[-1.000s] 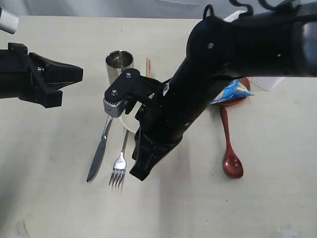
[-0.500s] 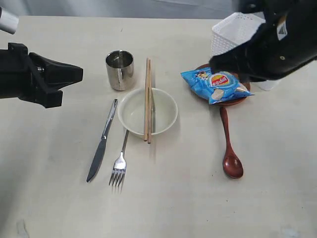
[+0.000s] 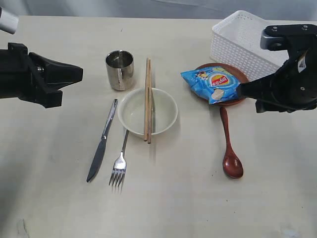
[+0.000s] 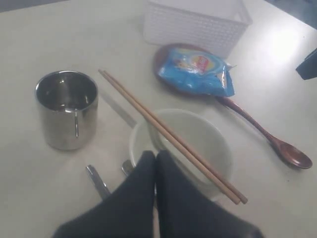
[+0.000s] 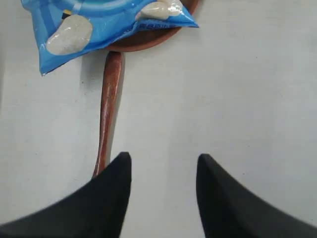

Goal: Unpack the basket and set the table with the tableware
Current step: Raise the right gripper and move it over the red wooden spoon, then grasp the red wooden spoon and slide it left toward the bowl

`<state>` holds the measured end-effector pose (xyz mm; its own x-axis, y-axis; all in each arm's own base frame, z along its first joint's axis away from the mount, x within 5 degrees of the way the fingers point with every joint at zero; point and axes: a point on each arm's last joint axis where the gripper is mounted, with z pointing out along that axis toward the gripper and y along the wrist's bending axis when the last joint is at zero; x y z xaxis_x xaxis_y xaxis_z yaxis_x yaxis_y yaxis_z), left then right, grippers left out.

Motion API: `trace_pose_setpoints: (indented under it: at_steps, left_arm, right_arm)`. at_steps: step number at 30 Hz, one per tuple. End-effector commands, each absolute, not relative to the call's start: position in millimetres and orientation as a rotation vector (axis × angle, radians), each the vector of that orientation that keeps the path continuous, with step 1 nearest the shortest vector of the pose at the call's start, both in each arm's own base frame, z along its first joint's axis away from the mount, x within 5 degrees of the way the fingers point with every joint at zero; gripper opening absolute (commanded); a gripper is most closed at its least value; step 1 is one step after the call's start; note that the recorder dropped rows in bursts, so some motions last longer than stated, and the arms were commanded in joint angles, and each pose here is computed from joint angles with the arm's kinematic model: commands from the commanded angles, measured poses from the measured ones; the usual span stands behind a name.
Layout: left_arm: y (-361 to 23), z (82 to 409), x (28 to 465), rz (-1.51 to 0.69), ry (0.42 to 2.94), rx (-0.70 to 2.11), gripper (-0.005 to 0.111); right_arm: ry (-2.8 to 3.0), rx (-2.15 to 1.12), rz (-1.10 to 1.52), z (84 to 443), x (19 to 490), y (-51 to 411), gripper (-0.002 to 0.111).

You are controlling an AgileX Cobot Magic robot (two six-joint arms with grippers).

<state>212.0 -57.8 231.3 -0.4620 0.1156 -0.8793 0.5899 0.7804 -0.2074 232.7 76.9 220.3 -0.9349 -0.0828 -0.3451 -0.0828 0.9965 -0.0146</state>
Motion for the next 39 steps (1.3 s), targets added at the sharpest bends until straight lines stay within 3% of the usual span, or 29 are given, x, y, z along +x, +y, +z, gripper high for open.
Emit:
trace_pose_setpoints:
  at_steps: [1,19,36,39]
  left_arm:
    - [-57.4,229.7,211.1,-0.616,2.004,0.531,0.000]
    - [-57.3,229.6,211.2,-0.614,2.005,0.530,0.000]
    - [-57.3,229.6,211.2,-0.614,2.005,0.530,0.000]
    - [-57.3,229.6,211.2,-0.614,2.005,0.530,0.000]
  right_arm:
    - [2.788,-0.088,0.036,219.9,232.9,77.3,0.045]
    - [2.786,-0.157,0.127,217.0,227.7,101.5,0.045]
    - [2.898,-0.137,0.114,123.4,263.8,121.5,0.045]
    - [2.883,-0.138,0.125,114.7,267.5,123.5,0.041]
